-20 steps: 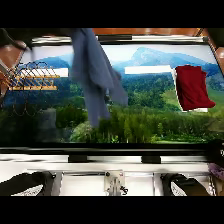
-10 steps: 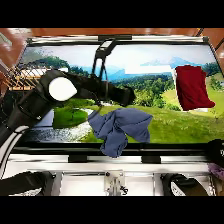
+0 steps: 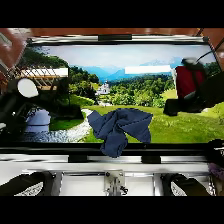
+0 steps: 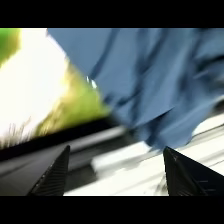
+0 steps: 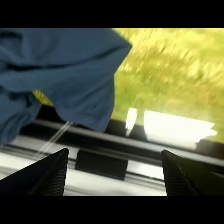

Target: Fold the shirts.

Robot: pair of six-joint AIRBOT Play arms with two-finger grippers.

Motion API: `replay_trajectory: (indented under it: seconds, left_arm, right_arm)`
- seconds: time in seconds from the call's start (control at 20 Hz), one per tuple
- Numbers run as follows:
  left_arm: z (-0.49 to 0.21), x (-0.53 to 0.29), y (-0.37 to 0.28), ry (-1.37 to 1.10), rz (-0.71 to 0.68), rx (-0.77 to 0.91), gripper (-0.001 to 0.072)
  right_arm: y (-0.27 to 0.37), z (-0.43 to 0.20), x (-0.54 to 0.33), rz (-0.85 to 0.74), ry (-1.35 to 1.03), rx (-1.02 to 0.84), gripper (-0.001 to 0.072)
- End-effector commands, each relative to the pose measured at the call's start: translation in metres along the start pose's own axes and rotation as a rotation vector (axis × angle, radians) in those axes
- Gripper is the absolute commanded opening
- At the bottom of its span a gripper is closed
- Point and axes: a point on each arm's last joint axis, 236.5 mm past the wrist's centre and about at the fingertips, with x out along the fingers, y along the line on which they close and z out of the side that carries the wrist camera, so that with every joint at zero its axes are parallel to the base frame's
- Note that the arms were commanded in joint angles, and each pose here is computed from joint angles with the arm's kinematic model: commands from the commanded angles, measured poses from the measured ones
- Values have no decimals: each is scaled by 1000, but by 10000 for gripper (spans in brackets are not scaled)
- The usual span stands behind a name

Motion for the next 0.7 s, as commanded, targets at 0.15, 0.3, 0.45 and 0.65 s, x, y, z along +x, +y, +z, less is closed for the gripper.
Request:
replay_trajectory:
  seconds: [0.15, 0.3, 0.45, 0.65]
  left_arm:
    - [-30, 91, -9, -20, -227, -289, 716]
    - [-44, 127, -14, 47, -199, -272, 709]
    - [-36, 147, -32, 18, -236, -285, 638]
    - [-43, 165, -30, 57, -225, -315, 421]
  right_arm:
    - [0, -24, 81, 45, 81, 85, 679]
    - [-2, -13, 82, 37, 36, 113, 679]
    - [-3, -17, 100, 47, 106, 127, 679]
    - [14, -14, 140, 143, 201, 177, 679]
